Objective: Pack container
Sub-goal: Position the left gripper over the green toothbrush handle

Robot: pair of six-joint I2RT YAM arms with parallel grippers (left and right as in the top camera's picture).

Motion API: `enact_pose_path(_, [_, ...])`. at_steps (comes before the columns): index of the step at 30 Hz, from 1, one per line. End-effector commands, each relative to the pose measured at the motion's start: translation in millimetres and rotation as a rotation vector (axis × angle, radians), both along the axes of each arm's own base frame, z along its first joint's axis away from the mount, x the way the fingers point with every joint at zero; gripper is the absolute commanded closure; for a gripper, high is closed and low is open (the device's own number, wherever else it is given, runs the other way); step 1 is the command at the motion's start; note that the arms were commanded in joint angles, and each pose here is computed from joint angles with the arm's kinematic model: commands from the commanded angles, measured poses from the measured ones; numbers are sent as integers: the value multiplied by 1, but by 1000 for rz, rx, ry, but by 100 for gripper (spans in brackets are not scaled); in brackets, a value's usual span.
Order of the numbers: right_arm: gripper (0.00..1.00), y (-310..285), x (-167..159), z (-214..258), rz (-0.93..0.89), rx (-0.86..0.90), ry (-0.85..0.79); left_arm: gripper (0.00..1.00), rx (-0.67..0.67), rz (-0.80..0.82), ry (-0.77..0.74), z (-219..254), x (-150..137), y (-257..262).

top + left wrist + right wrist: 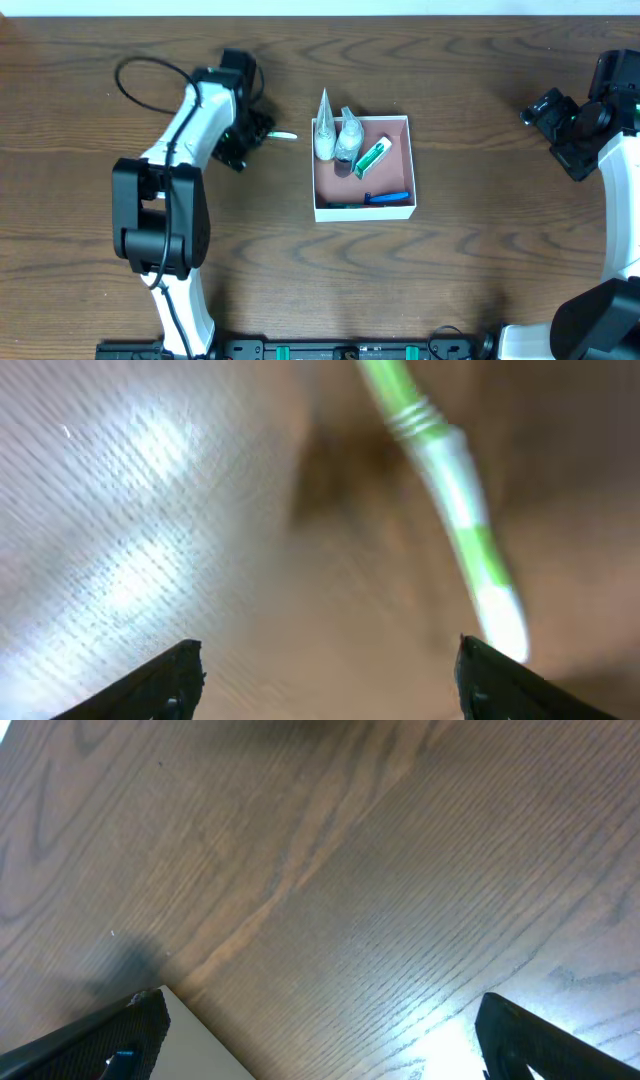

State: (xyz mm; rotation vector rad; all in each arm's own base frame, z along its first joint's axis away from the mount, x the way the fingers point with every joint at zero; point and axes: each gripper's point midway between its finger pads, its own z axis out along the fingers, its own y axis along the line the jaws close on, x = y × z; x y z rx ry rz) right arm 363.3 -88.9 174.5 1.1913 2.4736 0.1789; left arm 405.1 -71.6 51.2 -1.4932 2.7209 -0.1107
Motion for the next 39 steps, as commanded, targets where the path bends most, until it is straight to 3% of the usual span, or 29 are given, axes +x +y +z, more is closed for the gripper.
enact_pose_path(1, [1,-1,2,1,-15,7,-5,19,63,42,-91,28,24,10])
enact_pose_path(12, [1,-1,2,2,-15,7,-5,22,161,141,-100,22,30,27])
enact_pose_path(23, [1,-1,2,1,-15,7,-5,23,159,149,-114,10,39,26])
enact_pose_path(39, [1,-1,2,1,-15,7,-5,23,164,138,-6,-35,31,24])
